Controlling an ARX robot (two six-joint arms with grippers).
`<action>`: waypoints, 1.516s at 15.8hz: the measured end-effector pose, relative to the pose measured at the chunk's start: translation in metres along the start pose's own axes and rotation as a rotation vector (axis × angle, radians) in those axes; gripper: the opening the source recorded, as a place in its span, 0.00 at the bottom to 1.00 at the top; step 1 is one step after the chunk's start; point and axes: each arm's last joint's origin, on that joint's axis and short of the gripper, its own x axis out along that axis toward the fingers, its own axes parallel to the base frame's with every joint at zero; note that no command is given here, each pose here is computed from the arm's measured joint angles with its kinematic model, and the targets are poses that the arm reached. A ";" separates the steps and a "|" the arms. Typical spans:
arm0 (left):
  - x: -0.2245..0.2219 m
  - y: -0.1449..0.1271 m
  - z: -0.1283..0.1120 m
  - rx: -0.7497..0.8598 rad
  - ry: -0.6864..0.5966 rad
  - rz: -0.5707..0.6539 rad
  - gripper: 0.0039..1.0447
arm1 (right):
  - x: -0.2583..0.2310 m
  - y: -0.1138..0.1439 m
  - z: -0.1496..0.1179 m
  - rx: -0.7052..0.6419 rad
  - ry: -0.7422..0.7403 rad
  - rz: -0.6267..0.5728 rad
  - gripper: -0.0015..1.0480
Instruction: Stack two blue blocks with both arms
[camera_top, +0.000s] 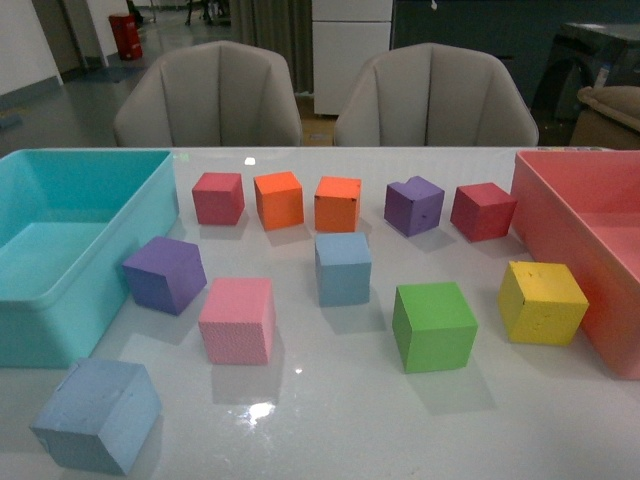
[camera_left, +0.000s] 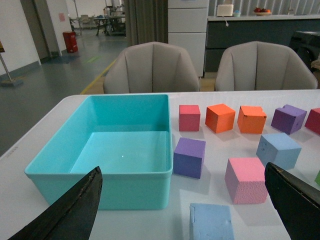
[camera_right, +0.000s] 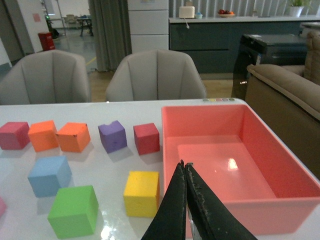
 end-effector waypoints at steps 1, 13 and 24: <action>0.000 0.000 0.000 0.000 0.000 0.000 0.94 | -0.003 0.000 -0.005 0.000 0.015 0.000 0.02; 0.000 0.000 0.000 0.000 0.000 -0.001 0.94 | -0.023 0.000 -0.020 0.000 -0.009 0.015 0.02; 0.000 0.000 0.000 0.000 0.001 0.000 0.94 | -0.040 0.000 -0.026 -0.001 0.044 0.015 0.02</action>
